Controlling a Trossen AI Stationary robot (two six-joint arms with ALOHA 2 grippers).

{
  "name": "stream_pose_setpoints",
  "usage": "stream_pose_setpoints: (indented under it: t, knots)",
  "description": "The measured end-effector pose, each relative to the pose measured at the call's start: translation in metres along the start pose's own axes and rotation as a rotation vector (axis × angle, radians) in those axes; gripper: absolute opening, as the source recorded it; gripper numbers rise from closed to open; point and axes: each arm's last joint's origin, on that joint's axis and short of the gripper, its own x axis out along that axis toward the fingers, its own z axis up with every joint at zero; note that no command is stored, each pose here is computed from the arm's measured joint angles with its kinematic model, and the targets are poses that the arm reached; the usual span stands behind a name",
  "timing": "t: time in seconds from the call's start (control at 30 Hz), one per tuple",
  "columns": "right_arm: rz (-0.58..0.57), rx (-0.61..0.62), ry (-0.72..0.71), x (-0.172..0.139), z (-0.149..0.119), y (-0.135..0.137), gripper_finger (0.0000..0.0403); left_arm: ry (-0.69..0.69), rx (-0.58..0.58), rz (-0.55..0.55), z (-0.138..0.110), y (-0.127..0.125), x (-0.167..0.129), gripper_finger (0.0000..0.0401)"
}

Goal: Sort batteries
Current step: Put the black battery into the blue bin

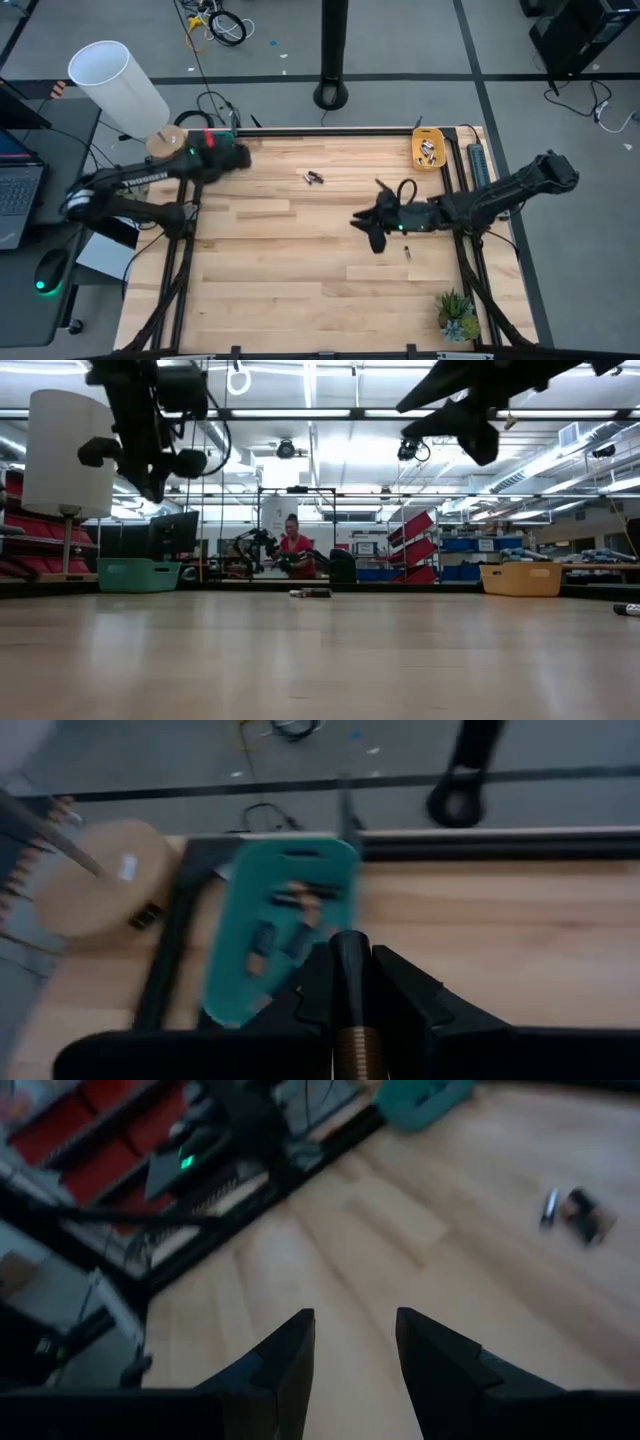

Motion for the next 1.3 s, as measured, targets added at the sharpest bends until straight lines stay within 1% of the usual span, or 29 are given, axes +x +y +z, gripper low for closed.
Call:
stream_pose_setpoints:
  t: [0.13,0.23,0.33,0.4,0.5,0.6,0.7,0.8,0.9,1.03,1.1,1.2,1.23,1.3]
  knots:
    - [-0.011,0.040,-0.085,0.006,0.017,-0.009,0.0151,0.027,0.069,0.075,0.025,0.010,0.030,0.0065]
    - [-0.015,0.078,-0.133,0.008,0.026,-0.014,0.0151,0.052,0.073,0.130,0.038,0.019,0.051,0.0073]
    - [-0.003,0.116,-0.169,0.009,0.031,-0.015,0.0151,0.042,0.057,0.189,0.047,0.026,0.066,0.0075]
    - [-0.002,0.120,-0.174,0.009,0.032,-0.015,0.0151,0.026,0.057,0.220,0.045,0.023,0.069,0.0077]
    - [-0.001,0.126,-0.176,0.009,0.032,-0.015,0.0151,0.037,0.081,0.234,0.041,0.018,0.073,0.0088]
    - [-0.013,0.141,-0.190,0.009,0.032,-0.015,0.0151,0.028,0.062,0.235,0.042,0.019,0.071,0.0110]
    - [-0.028,0.130,-0.195,0.009,0.034,-0.018,0.0151,0.042,0.065,0.231,0.040,0.019,0.071,0.0132]
    - [-0.042,0.124,-0.203,0.011,0.037,-0.022,0.0151,0.048,0.033,0.227,0.040,0.020,0.071,0.0151]
    - [-0.016,0.126,-0.178,0.012,0.040,-0.026,0.0151,0.076,-0.018,0.185,0.039,0.018,0.071,0.0163]
    - [0.001,0.089,-0.143,0.014,0.043,-0.031,0.0151,0.128,-0.004,0.056,0.034,0.006,0.065,0.0166]
    - [-0.011,0.074,-0.118,0.015,0.044,-0.037,0.0151,0.123,0.022,-0.047,0.031,-0.007,0.058,0.0166]
    - [-0.070,0.043,-0.065,0.018,0.047,-0.053,0.0151,0.084,0.063,-0.221,0.026,-0.029,0.044,0.0166]
    - [-0.099,0.013,-0.051,0.020,0.047,-0.059,0.0151,0.063,0.086,-0.285,0.025,-0.037,0.039,0.0166]
    - [-0.125,-0.084,-0.022,0.026,0.050,-0.071,0.0153,0.032,0.122,-0.386,0.022,-0.050,0.029,0.0166]
